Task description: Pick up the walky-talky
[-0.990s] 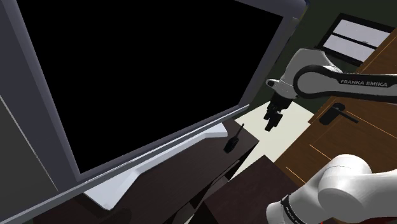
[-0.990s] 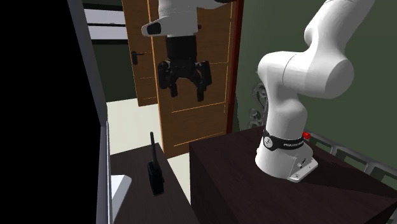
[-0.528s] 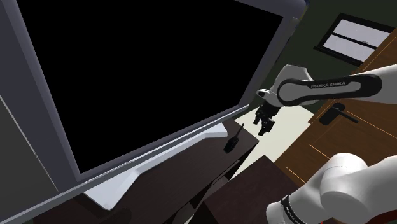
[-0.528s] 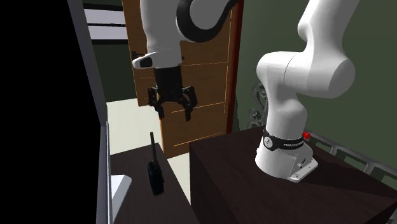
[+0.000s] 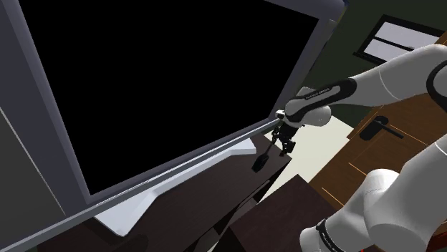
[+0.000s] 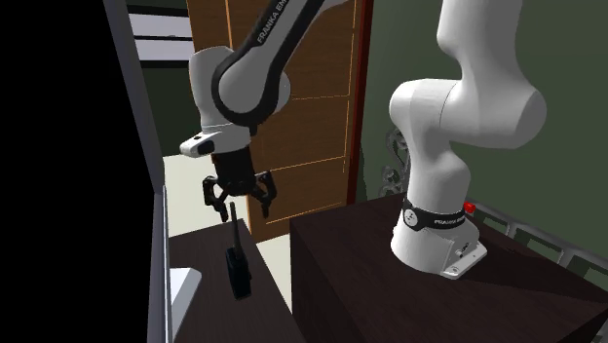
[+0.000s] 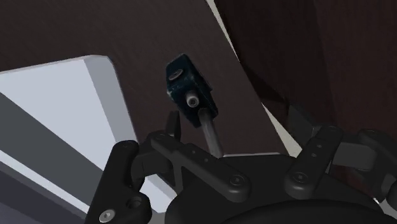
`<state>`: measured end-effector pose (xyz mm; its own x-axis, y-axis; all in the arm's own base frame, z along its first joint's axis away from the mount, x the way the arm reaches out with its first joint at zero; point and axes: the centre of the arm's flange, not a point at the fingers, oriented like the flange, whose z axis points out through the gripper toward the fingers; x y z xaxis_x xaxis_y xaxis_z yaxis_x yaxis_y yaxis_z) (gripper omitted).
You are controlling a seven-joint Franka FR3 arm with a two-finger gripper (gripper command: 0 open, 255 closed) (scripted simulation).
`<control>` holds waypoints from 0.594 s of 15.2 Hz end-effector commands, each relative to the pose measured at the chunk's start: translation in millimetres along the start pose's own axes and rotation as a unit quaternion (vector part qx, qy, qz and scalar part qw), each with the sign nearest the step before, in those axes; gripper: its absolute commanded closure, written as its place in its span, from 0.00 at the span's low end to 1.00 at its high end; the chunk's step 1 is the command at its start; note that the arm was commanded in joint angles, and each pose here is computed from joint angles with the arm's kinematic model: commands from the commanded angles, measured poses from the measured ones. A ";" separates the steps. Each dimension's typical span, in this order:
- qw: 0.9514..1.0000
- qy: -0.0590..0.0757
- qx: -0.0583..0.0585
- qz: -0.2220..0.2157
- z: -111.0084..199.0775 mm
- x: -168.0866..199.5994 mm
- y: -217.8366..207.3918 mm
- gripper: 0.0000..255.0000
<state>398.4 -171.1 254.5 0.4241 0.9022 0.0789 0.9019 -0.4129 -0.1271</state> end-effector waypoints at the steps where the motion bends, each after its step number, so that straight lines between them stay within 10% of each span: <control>1: 0.999 0.007 0.004 -0.040 20.1 -5.6 17.7 0.00; 9: 0.995 0.015 0.012 -0.096 73.4 -6.1 47.5 0.00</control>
<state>433.5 -187.1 181.0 0.2482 0.9596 0.1327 0.9640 -0.2312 -0.1312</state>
